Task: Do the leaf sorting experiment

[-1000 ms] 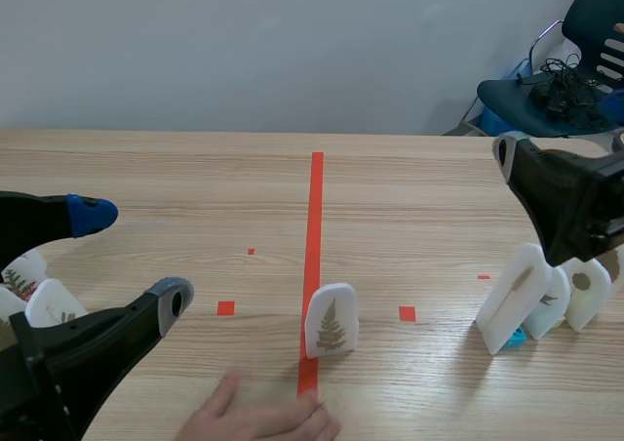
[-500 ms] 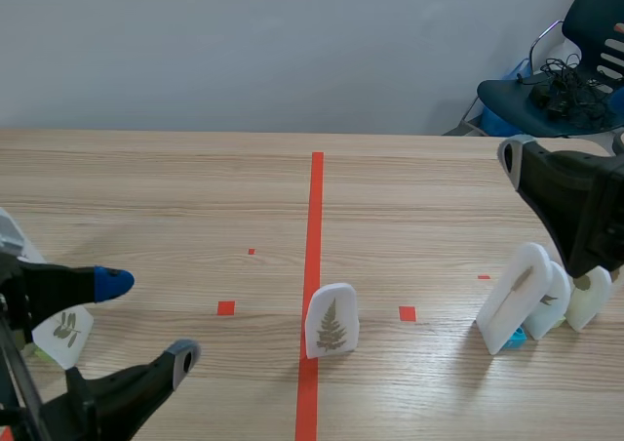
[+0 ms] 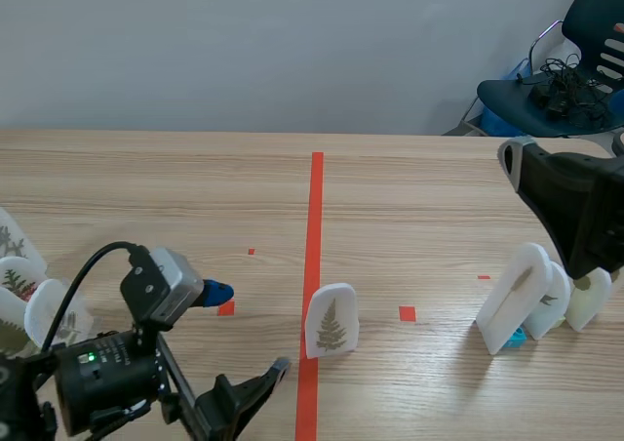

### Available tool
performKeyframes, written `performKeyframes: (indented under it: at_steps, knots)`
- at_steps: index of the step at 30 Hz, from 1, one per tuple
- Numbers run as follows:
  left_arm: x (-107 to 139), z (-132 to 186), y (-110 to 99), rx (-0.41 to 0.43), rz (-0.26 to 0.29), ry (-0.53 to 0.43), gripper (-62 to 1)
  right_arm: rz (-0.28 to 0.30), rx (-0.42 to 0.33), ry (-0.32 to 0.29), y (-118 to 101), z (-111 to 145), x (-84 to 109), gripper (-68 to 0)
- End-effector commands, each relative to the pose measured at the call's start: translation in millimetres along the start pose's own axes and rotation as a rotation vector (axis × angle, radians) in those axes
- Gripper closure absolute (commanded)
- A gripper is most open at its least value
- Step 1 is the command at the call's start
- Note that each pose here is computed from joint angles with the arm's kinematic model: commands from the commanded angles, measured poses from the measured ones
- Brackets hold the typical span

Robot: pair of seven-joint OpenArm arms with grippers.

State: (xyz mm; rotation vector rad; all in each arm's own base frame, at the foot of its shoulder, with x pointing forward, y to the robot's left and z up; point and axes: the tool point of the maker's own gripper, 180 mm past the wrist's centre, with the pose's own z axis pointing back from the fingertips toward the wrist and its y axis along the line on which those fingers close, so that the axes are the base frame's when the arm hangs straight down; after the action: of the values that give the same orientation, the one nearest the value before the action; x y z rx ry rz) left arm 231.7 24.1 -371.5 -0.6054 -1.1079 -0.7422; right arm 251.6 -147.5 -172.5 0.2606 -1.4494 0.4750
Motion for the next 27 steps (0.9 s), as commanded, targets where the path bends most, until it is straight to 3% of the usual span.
performKeyframes:
  at_steps: [1,5,16,20,27]
  knots:
    - [8.7,-10.1,-7.1,-0.014,-0.018,-0.029,-62.3,0.003,-0.011,-0.026,-4.4,-0.2,5.9,-67.9]
    - [4.7,-31.4,-21.8,-0.041,-0.078,-0.020,-62.3,0.002,-0.012,-0.026,-4.5,-0.2,5.9,-67.9]
    - [24.0,-56.1,-33.5,-0.024,-0.050,-0.094,-60.4,0.001,-0.016,-0.025,-5.1,-0.1,5.6,-67.9]
    - [26.1,-57.9,-35.0,-0.023,-0.045,-0.102,-34.0,0.001,-0.016,-0.025,-5.1,-0.1,5.6,-67.9]
    - [34.2,-58.1,-36.4,-0.024,-0.042,-0.142,-9.8,0.001,-0.016,-0.025,-5.1,-0.1,5.6,-67.9]
